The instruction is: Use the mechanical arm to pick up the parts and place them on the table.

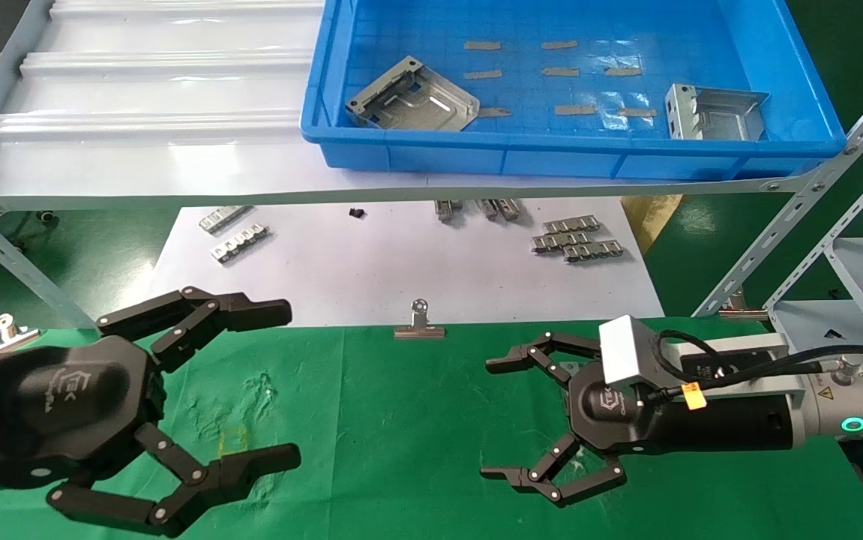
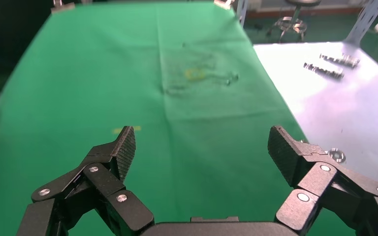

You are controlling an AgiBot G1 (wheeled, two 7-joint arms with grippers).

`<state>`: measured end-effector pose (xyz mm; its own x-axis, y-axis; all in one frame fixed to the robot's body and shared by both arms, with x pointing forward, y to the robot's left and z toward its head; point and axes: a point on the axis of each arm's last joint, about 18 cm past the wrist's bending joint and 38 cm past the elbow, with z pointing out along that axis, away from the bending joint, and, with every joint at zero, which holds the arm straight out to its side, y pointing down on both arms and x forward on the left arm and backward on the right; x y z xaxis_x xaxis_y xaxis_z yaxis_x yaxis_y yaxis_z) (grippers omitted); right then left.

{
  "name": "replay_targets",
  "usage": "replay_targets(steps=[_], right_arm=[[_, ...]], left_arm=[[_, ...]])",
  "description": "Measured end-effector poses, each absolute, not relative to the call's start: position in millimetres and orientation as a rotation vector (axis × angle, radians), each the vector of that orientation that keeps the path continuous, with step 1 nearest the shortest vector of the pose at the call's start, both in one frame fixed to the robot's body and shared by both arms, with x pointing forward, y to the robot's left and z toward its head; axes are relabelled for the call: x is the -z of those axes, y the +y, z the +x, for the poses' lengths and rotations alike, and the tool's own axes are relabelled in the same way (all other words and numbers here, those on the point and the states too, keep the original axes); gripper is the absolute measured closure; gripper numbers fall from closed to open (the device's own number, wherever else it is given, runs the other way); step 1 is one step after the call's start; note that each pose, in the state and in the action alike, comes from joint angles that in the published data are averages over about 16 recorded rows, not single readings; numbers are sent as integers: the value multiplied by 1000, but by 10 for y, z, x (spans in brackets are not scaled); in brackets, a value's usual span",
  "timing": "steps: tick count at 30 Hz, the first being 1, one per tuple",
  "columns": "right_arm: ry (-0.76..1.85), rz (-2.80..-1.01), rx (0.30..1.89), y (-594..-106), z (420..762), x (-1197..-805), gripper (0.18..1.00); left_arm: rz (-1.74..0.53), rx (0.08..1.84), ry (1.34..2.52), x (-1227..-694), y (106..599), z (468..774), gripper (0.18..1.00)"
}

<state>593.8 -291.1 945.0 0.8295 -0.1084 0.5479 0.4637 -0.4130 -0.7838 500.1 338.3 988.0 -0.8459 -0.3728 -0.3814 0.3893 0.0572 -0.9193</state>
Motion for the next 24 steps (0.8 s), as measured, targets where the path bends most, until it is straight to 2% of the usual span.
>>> replay_targets(steps=[24], right_arm=[[-224,-1632,572,-2993,5067,-9817,179]], left_arm=[[16,1843,1804,-9880,3383,5001,184]])
